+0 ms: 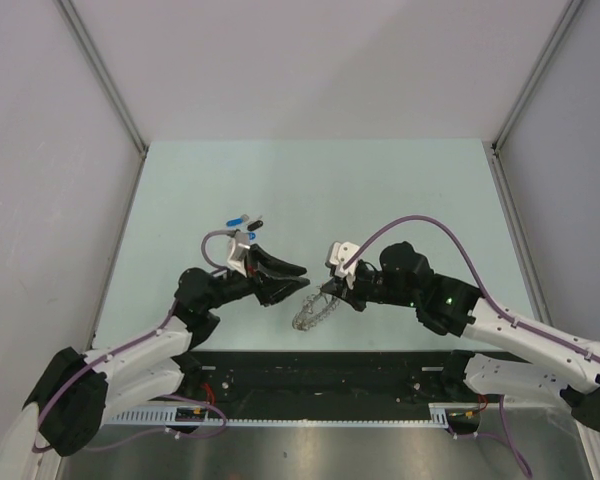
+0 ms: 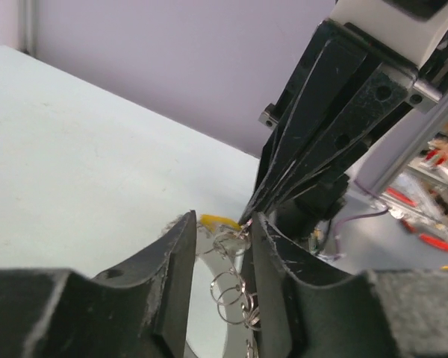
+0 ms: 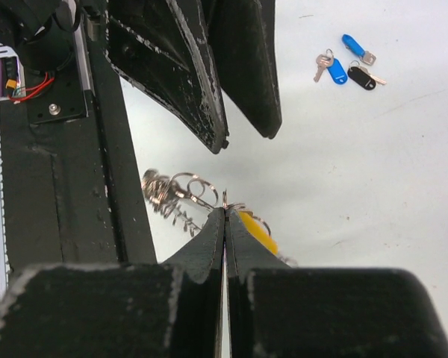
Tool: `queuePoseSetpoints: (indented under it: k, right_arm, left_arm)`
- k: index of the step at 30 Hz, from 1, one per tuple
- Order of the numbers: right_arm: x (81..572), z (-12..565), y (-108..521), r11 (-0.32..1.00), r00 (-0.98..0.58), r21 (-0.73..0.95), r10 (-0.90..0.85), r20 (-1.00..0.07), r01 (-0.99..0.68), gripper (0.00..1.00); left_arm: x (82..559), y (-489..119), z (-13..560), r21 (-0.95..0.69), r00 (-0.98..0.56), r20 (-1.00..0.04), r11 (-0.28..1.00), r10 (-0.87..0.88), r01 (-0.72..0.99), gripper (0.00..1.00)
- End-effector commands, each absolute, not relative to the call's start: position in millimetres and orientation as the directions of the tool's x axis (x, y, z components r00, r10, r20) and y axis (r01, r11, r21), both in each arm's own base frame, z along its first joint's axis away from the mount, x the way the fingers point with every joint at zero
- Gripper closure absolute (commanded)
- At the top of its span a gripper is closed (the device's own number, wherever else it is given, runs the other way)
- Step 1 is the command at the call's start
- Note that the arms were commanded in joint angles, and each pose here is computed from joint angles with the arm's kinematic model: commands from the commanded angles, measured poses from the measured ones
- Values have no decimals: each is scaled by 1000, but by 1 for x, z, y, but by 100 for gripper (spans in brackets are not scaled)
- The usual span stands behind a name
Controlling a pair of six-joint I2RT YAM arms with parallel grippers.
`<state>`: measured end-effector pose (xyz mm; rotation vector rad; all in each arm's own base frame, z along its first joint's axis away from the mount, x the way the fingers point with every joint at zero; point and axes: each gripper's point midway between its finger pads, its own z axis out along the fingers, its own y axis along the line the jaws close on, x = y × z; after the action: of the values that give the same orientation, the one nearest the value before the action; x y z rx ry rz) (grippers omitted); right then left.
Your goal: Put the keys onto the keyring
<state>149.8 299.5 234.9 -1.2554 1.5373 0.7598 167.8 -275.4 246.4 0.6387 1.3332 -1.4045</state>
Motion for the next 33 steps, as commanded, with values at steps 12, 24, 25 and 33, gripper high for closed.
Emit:
queuePoseSetpoints:
  k: [12,24,25,33]
  right_arm:
    - [156,266,303,259,96,-189,-334,-938,-947,100]
    - [181,266,296,372,76,-222,-368,-927,-901,100]
    - [183,265,294,383,72,-223,-371,-926,-896,100]
    - [207,273,284,485,34,-213,-351,-936,-848,100]
  left_arm:
    - [183,-266,250,-65,-59,-998,227,-34,972,41]
    - [212,-229,274,9,40,-998,513,-50,858,11]
    - [216,-224,277,10,48,-997,547,-55,837,7]
    - [254,-162,297,-56,49,-994,842,-98,536,0]
